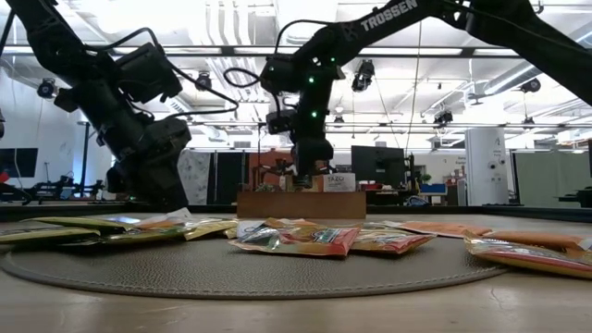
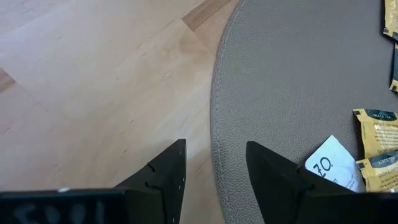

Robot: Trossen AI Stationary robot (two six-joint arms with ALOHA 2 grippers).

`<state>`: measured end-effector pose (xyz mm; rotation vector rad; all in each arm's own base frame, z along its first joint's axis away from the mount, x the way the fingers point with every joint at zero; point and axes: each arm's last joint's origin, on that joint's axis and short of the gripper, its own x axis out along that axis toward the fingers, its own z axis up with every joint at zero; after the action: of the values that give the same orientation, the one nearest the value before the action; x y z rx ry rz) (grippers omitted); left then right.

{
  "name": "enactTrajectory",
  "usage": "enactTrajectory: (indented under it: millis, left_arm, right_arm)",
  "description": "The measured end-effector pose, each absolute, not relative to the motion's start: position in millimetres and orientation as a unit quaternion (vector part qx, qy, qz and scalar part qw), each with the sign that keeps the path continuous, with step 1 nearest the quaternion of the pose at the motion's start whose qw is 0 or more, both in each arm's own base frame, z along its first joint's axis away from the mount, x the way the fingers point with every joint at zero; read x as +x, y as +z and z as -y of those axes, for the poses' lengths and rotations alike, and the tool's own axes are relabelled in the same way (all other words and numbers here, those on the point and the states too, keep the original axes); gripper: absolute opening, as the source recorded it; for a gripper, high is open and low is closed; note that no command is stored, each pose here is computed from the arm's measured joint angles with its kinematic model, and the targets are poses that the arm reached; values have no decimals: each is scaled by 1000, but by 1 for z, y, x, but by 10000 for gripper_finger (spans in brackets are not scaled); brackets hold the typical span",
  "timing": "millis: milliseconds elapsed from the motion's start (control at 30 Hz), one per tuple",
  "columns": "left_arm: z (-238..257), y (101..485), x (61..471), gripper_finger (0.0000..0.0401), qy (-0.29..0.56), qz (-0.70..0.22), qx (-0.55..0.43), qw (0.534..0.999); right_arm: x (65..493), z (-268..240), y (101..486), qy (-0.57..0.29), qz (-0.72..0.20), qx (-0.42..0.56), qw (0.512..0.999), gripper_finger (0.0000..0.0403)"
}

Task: Pick & Place Tea
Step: Put the orange tea bag into the middle compartment of the wooden organizer

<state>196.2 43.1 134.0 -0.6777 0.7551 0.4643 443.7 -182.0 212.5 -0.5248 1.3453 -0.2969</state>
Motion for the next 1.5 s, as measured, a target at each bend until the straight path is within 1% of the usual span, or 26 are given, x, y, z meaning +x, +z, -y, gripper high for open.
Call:
enactTrajectory:
  millis: [167,267,333,400,467,567,667,867,1000,1100,1200,1333,1500]
  left_arm:
    - [-43,134,196,162,221,-362,-320,847]
    - [-43,134,195,162,220,-361,-321,847]
    - [-42,137,195,162,215,-361,-324,848]
    - [-41,142,193,162,215,-364,-324,847]
    - [-41,149,191,162,214,-367,-320,847]
    - [-40,159,186,162,212,-370,-309,850]
    - [-39,168,182,162,208,-359,-304,858]
    - [-37,175,173,162,206,-347,-302,864]
    - [-36,178,168,162,203,-352,-295,865]
    - [-35,180,165,162,198,-354,-288,868]
    - [-32,181,164,162,192,-354,-286,869]
    - [-27,184,163,162,178,-347,-300,870]
    - [-19,183,160,162,146,-367,-352,849]
  right_arm:
    - [447,180,231,-142,-600,-239,750,138]
    - [450,179,246,-162,-578,-203,774,142]
    - [450,178,256,-164,-558,-150,799,143]
    - [449,177,264,-152,-541,-78,823,144]
    - [447,177,269,-135,-529,-4,838,144]
    - [443,172,273,-108,-531,91,835,142]
    - [443,154,274,-63,-545,154,822,136]
    - [449,94,262,-12,-605,145,783,121]
    - [452,57,251,-4,-624,141,769,111]
    - [453,30,246,-39,-610,127,781,105]
    - [450,7,243,-80,-578,111,805,98]
    - [435,-12,246,-139,-530,111,829,89]
    - [399,-24,247,-220,-512,129,821,79]
